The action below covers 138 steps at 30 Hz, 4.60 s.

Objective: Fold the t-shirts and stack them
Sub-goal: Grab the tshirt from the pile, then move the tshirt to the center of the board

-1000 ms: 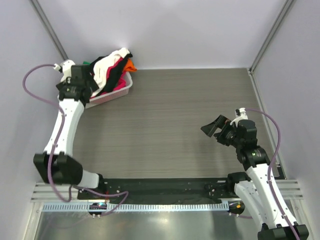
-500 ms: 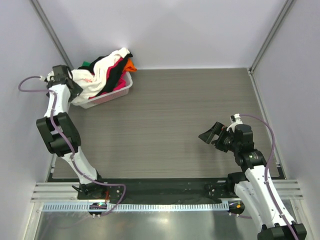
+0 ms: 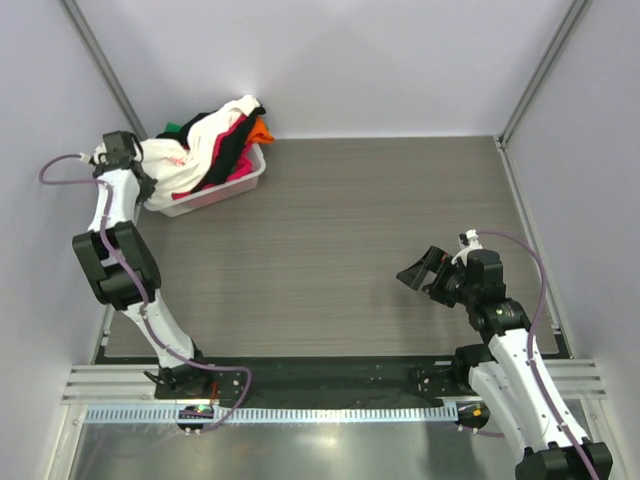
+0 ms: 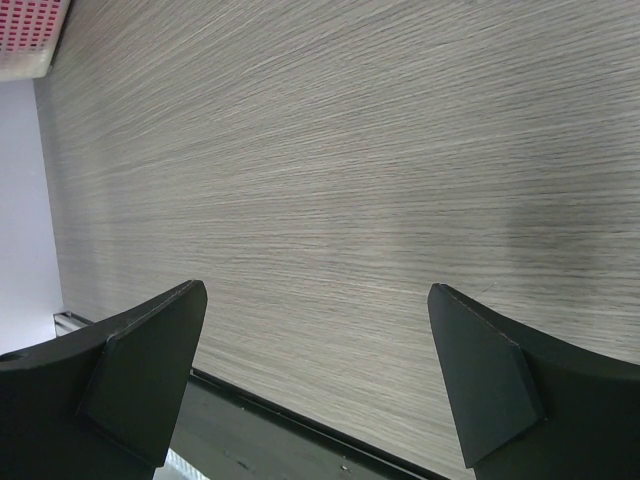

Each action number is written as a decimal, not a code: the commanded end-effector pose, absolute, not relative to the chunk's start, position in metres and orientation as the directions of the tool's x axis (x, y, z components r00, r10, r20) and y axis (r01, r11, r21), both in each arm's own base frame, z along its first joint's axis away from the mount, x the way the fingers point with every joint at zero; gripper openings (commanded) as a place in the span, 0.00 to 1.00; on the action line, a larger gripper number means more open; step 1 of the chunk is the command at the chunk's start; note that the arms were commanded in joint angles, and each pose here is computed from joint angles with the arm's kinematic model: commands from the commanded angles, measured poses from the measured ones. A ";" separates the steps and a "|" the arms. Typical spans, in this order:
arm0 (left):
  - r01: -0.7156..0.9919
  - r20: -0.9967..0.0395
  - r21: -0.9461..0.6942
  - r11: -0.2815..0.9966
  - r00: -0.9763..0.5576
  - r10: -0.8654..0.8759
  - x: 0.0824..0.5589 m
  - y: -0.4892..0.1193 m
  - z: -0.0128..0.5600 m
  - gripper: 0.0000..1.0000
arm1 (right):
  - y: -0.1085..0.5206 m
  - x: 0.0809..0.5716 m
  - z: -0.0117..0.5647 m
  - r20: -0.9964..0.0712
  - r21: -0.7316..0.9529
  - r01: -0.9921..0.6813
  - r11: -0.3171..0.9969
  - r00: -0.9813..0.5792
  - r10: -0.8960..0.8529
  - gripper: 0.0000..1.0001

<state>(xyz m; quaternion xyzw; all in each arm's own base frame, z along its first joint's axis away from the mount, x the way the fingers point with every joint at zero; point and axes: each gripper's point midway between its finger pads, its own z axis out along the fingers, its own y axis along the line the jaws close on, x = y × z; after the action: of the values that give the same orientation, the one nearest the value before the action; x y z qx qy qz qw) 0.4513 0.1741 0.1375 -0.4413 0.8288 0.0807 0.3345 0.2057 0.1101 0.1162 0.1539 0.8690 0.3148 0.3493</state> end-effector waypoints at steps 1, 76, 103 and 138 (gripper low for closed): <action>-0.741 -0.700 -0.319 0.591 -0.237 -0.674 0.466 0.170 0.216 0.00 | 0.115 0.208 0.124 -0.531 0.664 0.001 0.748 -0.704 0.472 1.00; -0.506 -0.683 -0.361 0.783 -0.428 -0.592 0.386 0.022 0.247 1.00 | 0.238 0.284 0.027 -0.415 0.204 0.083 0.975 -0.895 0.163 0.86; -0.479 -0.732 -0.487 0.730 -0.232 -0.640 0.479 0.047 0.343 0.00 | 0.163 0.329 0.083 -0.518 0.177 0.186 0.967 -0.818 0.252 0.01; -0.498 -0.445 -0.467 0.730 -0.581 -0.681 0.414 -0.034 0.188 0.96 | -0.021 0.293 0.215 -0.574 0.336 0.512 0.791 -0.555 0.603 0.93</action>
<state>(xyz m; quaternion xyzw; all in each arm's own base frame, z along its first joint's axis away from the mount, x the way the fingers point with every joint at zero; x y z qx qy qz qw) 0.3848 -0.0433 0.2033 -0.3611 0.8674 -0.1797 0.2914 0.2879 -0.0317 0.2057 0.3427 0.8782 0.0385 0.3315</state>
